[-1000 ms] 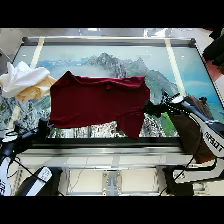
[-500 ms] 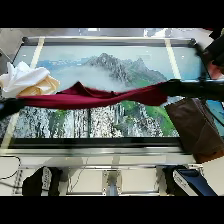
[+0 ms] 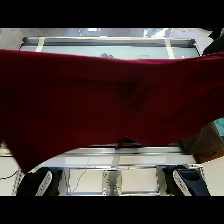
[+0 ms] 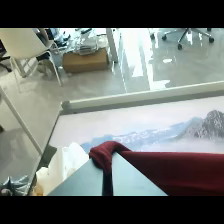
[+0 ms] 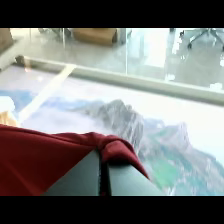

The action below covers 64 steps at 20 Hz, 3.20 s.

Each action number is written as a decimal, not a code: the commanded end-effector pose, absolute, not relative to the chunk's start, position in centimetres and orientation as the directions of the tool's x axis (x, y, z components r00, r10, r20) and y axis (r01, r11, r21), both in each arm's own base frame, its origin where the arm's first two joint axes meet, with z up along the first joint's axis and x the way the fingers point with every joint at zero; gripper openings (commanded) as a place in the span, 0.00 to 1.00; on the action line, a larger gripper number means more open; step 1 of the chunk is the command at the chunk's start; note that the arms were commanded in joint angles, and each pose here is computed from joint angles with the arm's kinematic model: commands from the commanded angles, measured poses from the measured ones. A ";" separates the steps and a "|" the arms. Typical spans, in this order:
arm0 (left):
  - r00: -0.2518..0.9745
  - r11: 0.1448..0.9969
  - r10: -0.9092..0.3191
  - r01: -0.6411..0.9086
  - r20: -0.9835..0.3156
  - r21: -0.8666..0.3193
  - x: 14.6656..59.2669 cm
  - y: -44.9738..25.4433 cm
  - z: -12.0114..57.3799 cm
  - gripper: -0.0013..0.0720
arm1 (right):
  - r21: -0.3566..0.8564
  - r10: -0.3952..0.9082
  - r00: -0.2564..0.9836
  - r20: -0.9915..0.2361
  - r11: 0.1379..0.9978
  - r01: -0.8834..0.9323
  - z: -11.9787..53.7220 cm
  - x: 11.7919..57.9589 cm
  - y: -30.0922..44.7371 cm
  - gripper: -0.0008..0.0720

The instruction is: Fold the shirts.

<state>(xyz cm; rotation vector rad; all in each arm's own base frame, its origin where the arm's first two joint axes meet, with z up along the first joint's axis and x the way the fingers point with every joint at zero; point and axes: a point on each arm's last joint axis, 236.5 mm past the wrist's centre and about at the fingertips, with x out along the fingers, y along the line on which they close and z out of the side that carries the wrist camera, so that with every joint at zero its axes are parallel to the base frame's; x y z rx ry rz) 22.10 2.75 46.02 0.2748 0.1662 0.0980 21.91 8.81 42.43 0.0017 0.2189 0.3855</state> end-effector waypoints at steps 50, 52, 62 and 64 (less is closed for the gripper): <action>0.328 0.885 0.266 -0.456 -0.907 0.095 35.3 12.5 1.2 0.70 | 0.271 0.245 0.260 -0.934 0.960 0.069 1.9 33.6 -2.1 0.52; 0.341 0.773 0.171 -0.628 -0.924 -0.088 29.9 11.1 -4.1 0.70 | 0.477 0.385 0.364 -0.848 0.853 0.211 -2.0 30.7 1.8 0.60; 0.585 0.355 -0.231 -0.693 -0.777 -0.627 32.0 7.1 -7.2 0.70 | 0.741 0.561 0.510 -0.652 0.614 0.272 -2.2 30.1 7.2 0.64; 0.583 0.345 -0.230 -0.699 -0.779 -0.626 32.2 7.2 -7.8 0.69 | 0.756 0.579 0.510 -0.636 0.600 0.263 -1.8 30.1 7.6 0.64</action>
